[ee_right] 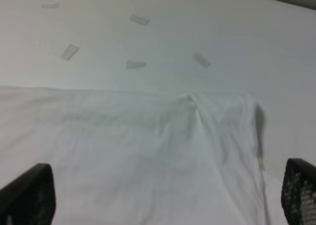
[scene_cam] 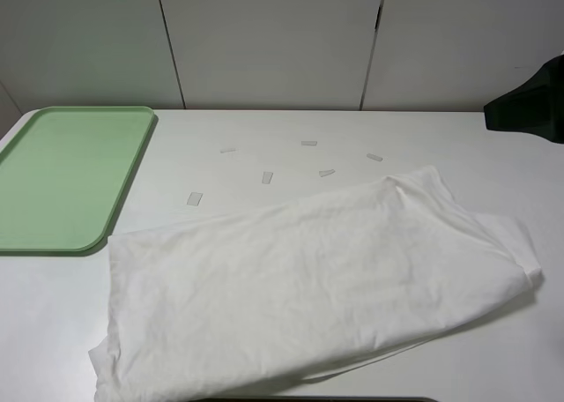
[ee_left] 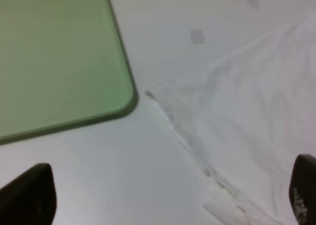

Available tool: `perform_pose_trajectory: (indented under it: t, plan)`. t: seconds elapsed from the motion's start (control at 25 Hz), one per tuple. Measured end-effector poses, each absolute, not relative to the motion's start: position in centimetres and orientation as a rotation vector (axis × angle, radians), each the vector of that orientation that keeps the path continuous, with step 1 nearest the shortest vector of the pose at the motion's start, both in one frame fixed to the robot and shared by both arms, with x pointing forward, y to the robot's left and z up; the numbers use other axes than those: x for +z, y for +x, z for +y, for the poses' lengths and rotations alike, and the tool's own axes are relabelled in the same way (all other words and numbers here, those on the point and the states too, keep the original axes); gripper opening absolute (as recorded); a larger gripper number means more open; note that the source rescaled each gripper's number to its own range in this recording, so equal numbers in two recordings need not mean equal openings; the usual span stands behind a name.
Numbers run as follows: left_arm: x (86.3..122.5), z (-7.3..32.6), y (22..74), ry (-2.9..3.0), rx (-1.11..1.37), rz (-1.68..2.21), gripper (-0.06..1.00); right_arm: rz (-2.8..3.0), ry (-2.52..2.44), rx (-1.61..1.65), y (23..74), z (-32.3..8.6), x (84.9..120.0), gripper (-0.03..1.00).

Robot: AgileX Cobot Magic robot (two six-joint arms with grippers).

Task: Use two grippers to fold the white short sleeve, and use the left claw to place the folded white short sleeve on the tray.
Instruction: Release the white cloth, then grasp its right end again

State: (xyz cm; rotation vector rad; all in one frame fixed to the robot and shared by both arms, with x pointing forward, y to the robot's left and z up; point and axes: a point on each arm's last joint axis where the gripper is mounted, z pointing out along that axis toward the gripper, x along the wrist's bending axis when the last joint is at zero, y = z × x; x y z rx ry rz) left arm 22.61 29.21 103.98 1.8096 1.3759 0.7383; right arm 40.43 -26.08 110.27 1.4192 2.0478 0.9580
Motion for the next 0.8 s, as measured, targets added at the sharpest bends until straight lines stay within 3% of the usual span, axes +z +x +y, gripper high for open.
perform_pose_trajectory:
  t: [0.56,0.8]
  plan:
    - [104.0,29.1,22.7,1.768,0.776,1.448,0.94,2.084,1.606,1.073,39.7,-25.2,110.0,1.0]
    - [104.0,29.1,22.7,1.768,0.776,1.448,0.94,2.289,1.405,1.074,39.5,-23.1,109.5,1.0]
